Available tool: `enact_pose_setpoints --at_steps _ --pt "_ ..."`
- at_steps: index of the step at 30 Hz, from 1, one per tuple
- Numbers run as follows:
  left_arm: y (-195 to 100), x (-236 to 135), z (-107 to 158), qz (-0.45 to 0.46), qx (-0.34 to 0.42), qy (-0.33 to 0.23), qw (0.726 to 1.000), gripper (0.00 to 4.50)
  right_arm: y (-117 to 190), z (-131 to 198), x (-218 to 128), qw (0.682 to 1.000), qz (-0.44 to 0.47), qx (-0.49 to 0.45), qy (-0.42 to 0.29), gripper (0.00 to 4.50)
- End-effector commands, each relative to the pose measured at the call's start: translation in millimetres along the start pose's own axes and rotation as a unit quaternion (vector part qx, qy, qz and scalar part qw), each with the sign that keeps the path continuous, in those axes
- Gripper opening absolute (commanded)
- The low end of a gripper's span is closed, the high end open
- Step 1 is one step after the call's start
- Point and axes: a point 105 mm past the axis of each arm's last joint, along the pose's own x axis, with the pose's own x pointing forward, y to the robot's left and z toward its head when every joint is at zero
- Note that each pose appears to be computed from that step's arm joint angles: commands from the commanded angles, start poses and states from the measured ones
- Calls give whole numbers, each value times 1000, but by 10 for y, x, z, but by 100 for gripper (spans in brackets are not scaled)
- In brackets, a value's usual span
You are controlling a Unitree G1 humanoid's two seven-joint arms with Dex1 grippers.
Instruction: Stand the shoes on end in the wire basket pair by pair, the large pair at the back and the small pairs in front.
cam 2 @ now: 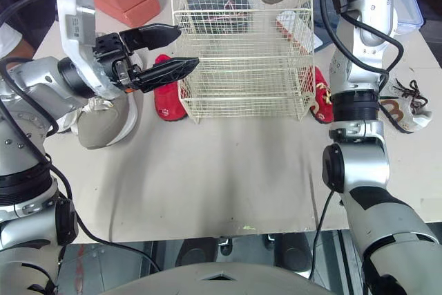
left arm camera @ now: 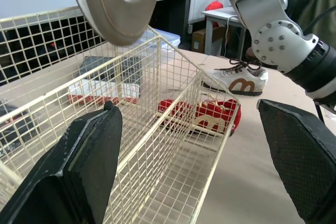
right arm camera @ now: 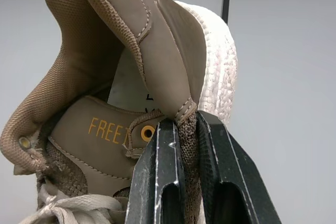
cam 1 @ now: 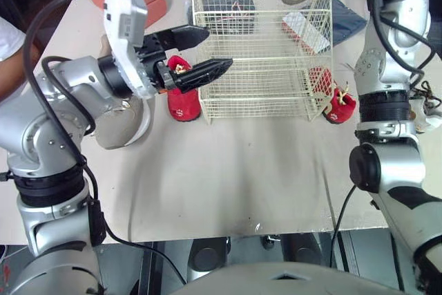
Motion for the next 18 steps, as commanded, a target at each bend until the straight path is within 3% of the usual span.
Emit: enact_pose_setpoints --at_steps 1,10,18 --pt "-49 -70 120 5 25 -11 1000 444 -51 209 142 998 5 -26 -60 0" --pt "-28 -147 135 21 24 -9 999 444 131 -266 -161 994 80 -77 13 0" --pt "80 -265 105 50 30 4 998 444 65 -503 -450 993 78 -48 69 0"
